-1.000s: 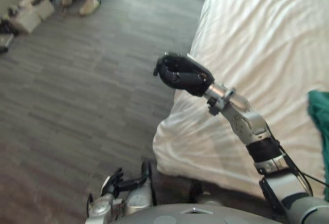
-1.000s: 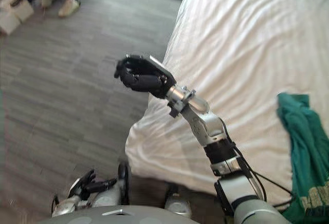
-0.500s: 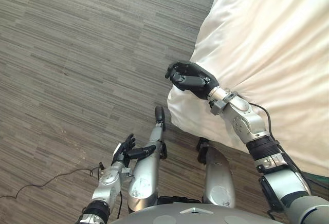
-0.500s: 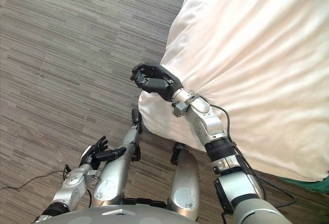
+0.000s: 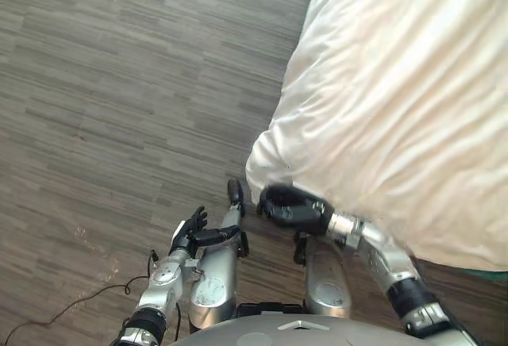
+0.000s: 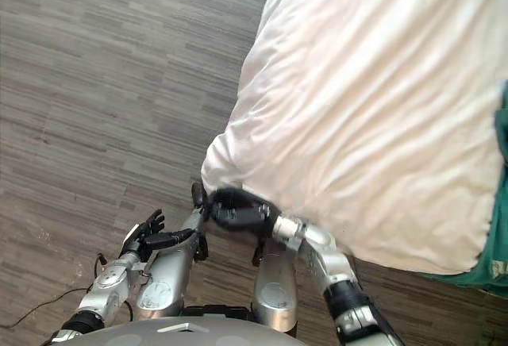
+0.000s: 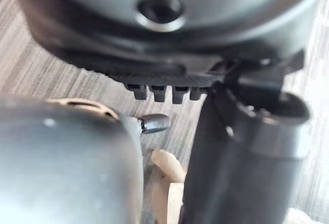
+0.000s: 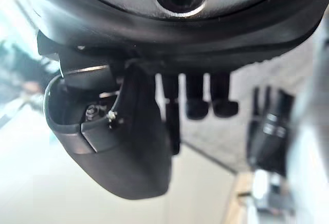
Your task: Tidy up the quilt and then pick up the clothes from the bed and put them into the laundry hamper
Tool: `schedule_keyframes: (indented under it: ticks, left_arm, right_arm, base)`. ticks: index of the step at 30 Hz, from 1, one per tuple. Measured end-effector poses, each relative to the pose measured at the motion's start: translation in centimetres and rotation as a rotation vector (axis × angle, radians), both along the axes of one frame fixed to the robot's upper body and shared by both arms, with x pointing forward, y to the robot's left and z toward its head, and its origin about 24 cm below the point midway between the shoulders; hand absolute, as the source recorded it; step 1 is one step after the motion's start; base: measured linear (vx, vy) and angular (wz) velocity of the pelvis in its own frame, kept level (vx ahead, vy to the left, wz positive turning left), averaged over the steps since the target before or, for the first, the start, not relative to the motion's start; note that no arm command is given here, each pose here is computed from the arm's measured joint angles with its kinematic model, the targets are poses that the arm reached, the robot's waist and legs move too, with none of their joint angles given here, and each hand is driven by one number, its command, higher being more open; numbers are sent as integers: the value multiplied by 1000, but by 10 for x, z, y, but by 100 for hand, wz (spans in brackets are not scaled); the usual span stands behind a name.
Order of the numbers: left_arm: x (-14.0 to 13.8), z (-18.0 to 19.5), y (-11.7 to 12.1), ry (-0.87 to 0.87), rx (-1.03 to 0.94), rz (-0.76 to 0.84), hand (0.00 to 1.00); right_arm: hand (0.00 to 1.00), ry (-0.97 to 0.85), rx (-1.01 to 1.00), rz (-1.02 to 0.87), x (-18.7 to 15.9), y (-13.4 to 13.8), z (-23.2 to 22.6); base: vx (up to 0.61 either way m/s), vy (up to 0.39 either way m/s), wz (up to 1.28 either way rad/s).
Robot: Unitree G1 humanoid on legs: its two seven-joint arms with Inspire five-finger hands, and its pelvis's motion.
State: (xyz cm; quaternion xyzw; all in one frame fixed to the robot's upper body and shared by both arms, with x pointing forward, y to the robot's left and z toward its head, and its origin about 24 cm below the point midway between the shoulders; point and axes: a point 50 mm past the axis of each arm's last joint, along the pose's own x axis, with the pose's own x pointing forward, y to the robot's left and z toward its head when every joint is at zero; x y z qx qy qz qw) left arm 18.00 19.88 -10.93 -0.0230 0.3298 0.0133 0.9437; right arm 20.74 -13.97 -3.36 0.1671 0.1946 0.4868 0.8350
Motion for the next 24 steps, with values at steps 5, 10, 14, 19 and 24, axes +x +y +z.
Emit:
schedule_keyframes:
  ticks: [5,10,14,19,24]
  left_arm:
    - [-22,-13,4,88,22,-2,100]
    - [-46,-27,5,188,58,-37,100]
    - [-56,-33,5,261,63,-39,100]
    - [-58,-34,6,282,74,-55,100]
    - [-52,-33,2,259,63,-75,100]
  right_arm:
    - [0,151,64,231,-46,28,-17]
    - [0,36,215,339,-54,64,12]
    - [0,-108,391,177,-24,85,54]
    - [0,-217,485,-195,25,74,89]
    - [0,-253,407,-473,60,35,97]
  base:
    - [58,-51,-16]
    - [-7,-28,7]
    - [-12,-1,3]
    - [14,24,-10]
    - [34,45,-30]
